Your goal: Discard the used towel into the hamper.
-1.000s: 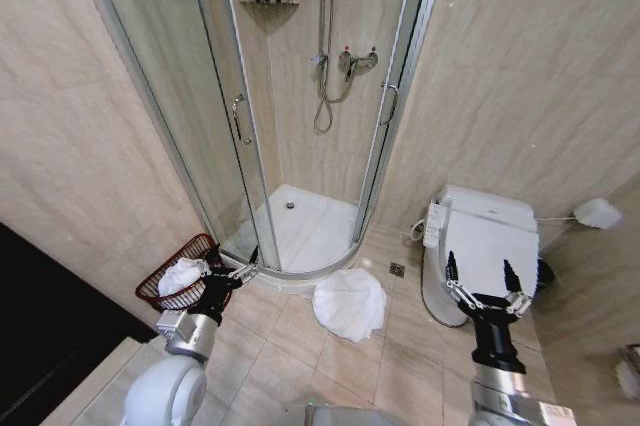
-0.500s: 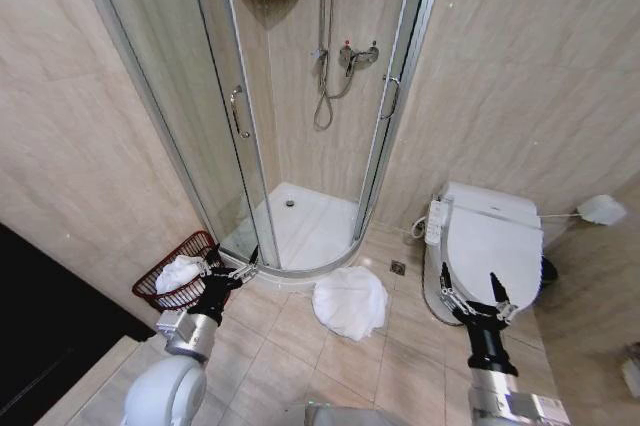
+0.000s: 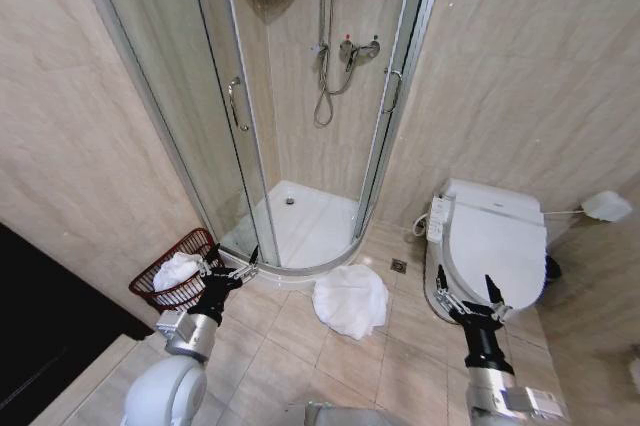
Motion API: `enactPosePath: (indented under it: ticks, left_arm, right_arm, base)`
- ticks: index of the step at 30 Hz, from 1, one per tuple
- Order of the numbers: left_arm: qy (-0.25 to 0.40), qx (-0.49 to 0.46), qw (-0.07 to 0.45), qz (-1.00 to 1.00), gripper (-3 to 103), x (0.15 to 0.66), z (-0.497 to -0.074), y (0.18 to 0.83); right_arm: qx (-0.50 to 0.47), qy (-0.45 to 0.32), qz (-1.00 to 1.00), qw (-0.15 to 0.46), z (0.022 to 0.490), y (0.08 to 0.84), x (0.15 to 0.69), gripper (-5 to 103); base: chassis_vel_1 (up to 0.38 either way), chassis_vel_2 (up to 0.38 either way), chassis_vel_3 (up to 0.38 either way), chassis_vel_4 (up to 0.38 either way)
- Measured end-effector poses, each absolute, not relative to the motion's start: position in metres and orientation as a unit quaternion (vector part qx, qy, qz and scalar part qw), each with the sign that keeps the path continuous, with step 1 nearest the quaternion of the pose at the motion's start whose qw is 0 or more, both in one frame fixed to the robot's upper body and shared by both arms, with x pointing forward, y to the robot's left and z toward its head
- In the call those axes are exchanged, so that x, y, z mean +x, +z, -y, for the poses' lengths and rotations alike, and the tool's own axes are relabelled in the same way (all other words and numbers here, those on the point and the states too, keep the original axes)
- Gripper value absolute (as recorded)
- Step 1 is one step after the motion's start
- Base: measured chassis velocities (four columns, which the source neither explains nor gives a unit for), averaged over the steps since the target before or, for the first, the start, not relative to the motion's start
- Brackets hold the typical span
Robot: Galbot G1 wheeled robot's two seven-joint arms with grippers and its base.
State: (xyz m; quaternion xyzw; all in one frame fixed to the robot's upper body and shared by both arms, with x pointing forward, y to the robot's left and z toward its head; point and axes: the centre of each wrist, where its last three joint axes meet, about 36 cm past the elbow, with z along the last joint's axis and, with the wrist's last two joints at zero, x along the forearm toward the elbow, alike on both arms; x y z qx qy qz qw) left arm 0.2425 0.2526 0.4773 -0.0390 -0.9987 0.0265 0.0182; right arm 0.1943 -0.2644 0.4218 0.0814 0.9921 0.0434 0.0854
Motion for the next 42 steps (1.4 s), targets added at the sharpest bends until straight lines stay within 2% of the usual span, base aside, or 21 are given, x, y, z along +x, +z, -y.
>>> enactPosePath:
  ticks: [5,13,23,29,39,42]
  left_arm:
    - [0.027,-0.039,0.018,0.999,100,0.242,-0.253,0.477]
    - [0.026,-0.039,0.018,0.999,100,0.242,-0.253,0.477]
    - [0.026,-0.039,0.018,0.999,100,0.243,-0.253,0.477]
    - [0.027,-0.039,0.018,0.999,100,0.242,-0.253,0.477]
    - [0.027,-0.039,0.018,0.999,100,0.242,-0.253,0.477]
    - [0.027,-0.039,0.018,0.999,100,0.242,-0.253,0.477]
  right_arm:
    - [0.079,0.073,-0.992,0.07,0.26,0.426,0.193,100]
    - [0.075,0.071,-0.993,0.055,0.261,0.425,0.194,100]
    - [0.059,0.091,-0.994,-0.02,0.265,0.415,0.196,100]
    - [0.047,0.096,-0.991,-0.079,0.276,0.372,0.202,100]
    - [0.047,0.07,-0.994,-0.073,0.276,0.363,0.197,100]
    - [0.04,0.052,-0.997,-0.045,0.268,0.375,0.189,100]
  base:
    - [0.0,0.0,0.0,0.0]
    - [0.0,0.0,0.0,0.0]
    - [0.0,0.0,0.0,0.0]
    - [0.0,0.0,0.0,0.0]
    - [0.0,0.0,0.0,0.0]
    - [0.0,0.0,0.0,0.0]
